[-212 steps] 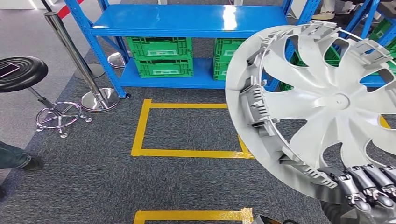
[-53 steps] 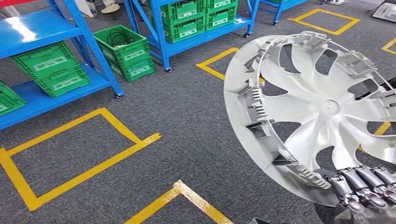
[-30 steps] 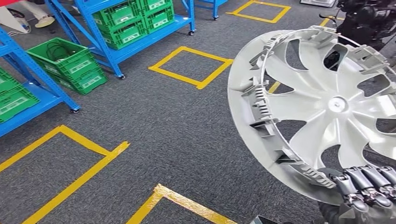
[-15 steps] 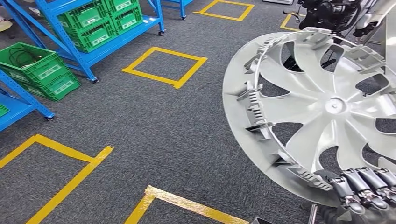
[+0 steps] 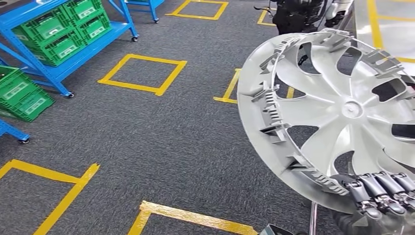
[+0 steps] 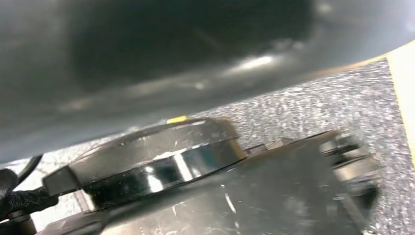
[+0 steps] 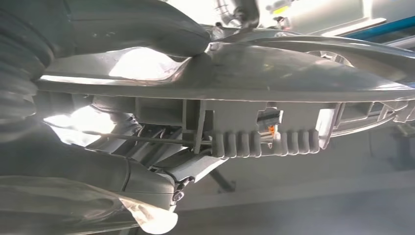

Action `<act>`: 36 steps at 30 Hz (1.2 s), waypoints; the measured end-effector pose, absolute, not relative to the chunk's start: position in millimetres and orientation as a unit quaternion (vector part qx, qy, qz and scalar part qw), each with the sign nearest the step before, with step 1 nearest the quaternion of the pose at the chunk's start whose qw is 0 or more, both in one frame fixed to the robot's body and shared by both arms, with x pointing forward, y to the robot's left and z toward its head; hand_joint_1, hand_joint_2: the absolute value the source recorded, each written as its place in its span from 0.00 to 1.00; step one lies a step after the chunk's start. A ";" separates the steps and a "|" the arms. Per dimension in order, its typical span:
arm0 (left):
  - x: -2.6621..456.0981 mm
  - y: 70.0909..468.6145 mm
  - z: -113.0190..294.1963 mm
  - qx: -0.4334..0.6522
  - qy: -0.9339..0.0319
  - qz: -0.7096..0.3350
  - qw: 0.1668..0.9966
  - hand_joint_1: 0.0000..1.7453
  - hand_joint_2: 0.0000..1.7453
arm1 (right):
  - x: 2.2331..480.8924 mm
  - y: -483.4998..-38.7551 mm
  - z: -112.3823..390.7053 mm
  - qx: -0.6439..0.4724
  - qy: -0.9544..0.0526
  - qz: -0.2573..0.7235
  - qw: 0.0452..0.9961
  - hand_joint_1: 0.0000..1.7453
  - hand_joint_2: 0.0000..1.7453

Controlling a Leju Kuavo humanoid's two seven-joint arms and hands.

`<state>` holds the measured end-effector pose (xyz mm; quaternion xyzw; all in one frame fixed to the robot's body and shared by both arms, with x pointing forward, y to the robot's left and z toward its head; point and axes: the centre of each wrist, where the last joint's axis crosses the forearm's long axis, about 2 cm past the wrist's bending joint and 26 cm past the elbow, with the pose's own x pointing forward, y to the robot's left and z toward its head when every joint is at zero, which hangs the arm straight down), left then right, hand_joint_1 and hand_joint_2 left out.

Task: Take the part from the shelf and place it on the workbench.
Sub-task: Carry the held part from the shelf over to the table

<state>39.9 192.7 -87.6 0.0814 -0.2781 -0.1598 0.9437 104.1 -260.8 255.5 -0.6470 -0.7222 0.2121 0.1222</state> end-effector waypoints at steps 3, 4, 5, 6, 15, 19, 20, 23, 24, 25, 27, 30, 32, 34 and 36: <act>41.2 192.5 -88.3 0.080 -0.276 -0.159 0.944 0.00 0.00 | 103.9 -261.0 255.2 -0.647 -0.722 0.213 0.123 1.00 1.00; 41.6 192.4 -88.4 0.080 -0.276 -0.159 0.945 0.00 0.00 | 103.6 -261.1 254.9 -0.647 -0.721 0.213 0.124 1.00 1.00; 42.2 192.1 -88.3 0.079 -0.277 -0.158 0.945 0.00 0.00 | 103.2 -261.2 254.6 -0.647 -0.721 0.214 0.125 1.00 1.00; 42.6 191.9 -88.3 0.079 -0.277 -0.158 0.944 0.00 0.00 | 102.8 -261.3 254.3 -0.647 -0.721 0.215 0.126 1.00 1.00; 44.1 190.7 -90.0 0.077 -0.278 -0.156 0.945 0.00 0.00 | 103.6 -260.9 251.8 -0.645 -0.720 0.218 0.130 1.00 1.00; 45.0 190.7 -91.4 0.076 -0.278 -0.156 0.945 0.00 0.00 | 103.5 -261.1 251.4 -0.646 -0.720 0.219 0.131 1.00 1.00; 45.5 190.7 -91.7 0.075 -0.278 -0.156 0.945 0.00 0.00 | 103.2 -261.2 251.2 -0.646 -0.719 0.219 0.132 1.00 1.00; 46.8 190.0 -92.1 0.073 -0.277 -0.156 0.945 0.00 0.00 | 102.5 -261.5 251.0 -0.647 -0.718 0.219 0.134 1.00 1.00; 46.6 190.0 -92.4 0.072 -0.276 -0.156 0.946 0.00 0.00 | 102.5 -261.7 251.0 -0.647 -0.717 0.219 0.134 1.00 1.00; 46.1 190.1 -92.7 0.072 -0.275 -0.156 0.946 0.00 0.00 | 102.5 -261.8 251.0 -0.648 -0.717 0.219 0.134 1.00 1.00; 44.5 190.5 -93.3 0.071 -0.271 -0.156 0.947 0.00 0.00 | 102.4 -262.3 250.9 -0.649 -0.716 0.220 0.134 1.00 1.00; 44.7 191.0 -93.8 0.070 -0.270 -0.156 0.948 0.00 0.00 | 101.9 -262.8 250.5 -0.650 -0.714 0.221 0.136 1.00 1.00; 45.4 191.4 -94.2 0.070 -0.269 -0.155 0.948 0.00 0.00 | 101.7 -263.2 250.4 -0.650 -0.714 0.221 0.136 1.00 1.00; 45.7 191.5 -94.6 0.069 -0.268 -0.155 0.948 0.00 0.00 | 101.3 -263.6 250.3 -0.651 -0.713 0.222 0.137 1.00 1.00; 46.0 191.2 -94.7 0.069 -0.269 -0.155 0.948 0.00 0.00 | 100.5 -263.9 249.9 -0.652 -0.712 0.223 0.138 1.00 1.00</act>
